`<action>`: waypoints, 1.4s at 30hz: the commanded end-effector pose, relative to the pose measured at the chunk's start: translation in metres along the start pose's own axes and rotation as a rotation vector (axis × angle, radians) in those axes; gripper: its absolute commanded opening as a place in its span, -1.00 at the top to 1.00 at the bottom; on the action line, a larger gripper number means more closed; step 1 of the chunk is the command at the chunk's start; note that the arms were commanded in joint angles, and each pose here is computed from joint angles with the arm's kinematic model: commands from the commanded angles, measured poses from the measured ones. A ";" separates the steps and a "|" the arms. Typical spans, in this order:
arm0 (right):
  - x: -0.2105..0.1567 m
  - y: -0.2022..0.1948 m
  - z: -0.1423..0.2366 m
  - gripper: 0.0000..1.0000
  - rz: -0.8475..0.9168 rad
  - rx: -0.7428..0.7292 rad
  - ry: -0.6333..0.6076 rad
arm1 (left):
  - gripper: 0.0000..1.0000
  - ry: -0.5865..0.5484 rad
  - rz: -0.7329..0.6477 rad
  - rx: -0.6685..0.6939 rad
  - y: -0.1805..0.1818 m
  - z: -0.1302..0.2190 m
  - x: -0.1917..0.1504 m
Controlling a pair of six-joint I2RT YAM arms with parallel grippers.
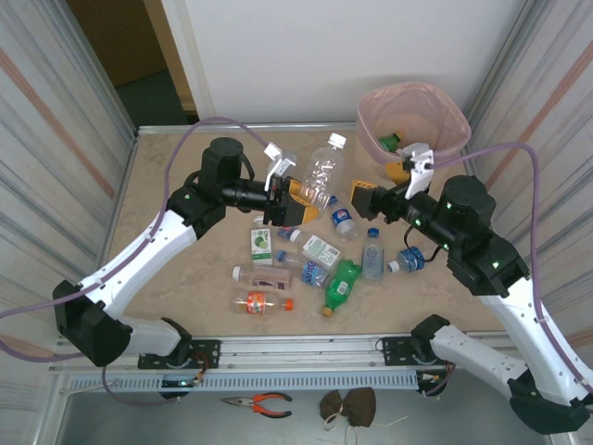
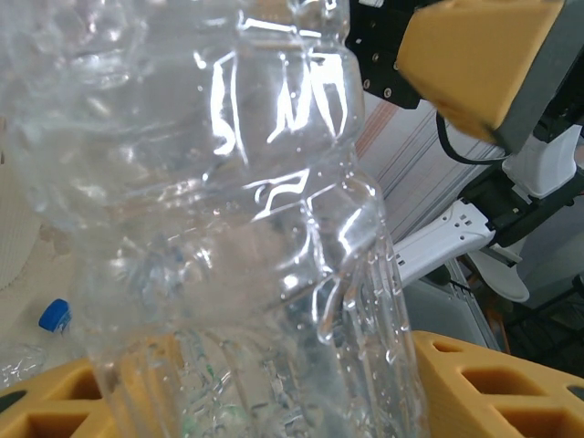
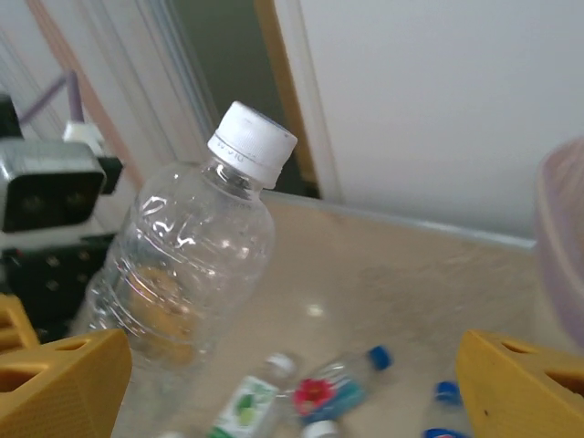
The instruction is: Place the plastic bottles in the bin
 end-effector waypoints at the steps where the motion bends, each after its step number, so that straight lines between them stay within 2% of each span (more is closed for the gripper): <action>1: 0.005 0.011 -0.003 -0.82 -0.352 0.137 0.063 | 0.22 -0.047 -0.084 -0.042 -0.010 0.005 0.014; 9: 0.011 0.017 -0.035 -0.78 -0.473 0.278 0.123 | 0.22 -0.035 -0.075 -0.093 -0.008 -0.003 0.017; 15: 0.012 0.015 -0.056 -0.70 -0.472 0.289 0.129 | 0.20 -0.025 -0.071 -0.102 -0.007 -0.010 0.018; 22: 0.010 0.012 -0.072 -0.48 -0.471 0.286 0.166 | 0.18 -0.020 -0.067 -0.104 -0.007 -0.013 0.019; 26: 0.013 0.007 -0.070 -0.33 -0.459 0.247 0.142 | 0.11 -0.017 -0.065 -0.065 -0.006 -0.011 0.018; 31: 0.022 -0.006 -0.062 -0.20 -0.430 0.184 0.085 | -0.28 -0.028 -0.067 0.016 -0.004 -0.004 0.017; 33: 0.027 -0.013 -0.059 -0.17 -0.416 0.146 0.070 | -0.37 -0.039 -0.066 0.043 -0.003 0.000 0.017; 38: 0.045 -0.039 -0.051 -0.14 -0.345 0.029 0.009 | -0.43 -0.061 -0.055 0.116 0.001 0.014 0.014; 42: 0.064 -0.069 -0.051 -0.12 -0.247 -0.121 -0.036 | -0.43 -0.065 -0.040 0.148 0.001 0.022 0.008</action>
Point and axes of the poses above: each hand's point on the last joint's axis, 136 mm out from that joint toward the fingers, its own z axis back along the fingers, its own y axis along the line the jaws close on, x = y × z, the point moved 8 cm from there along z, back along the fingers, and after that the axes turned 3 degrees about -z, right-handed, at the moved point
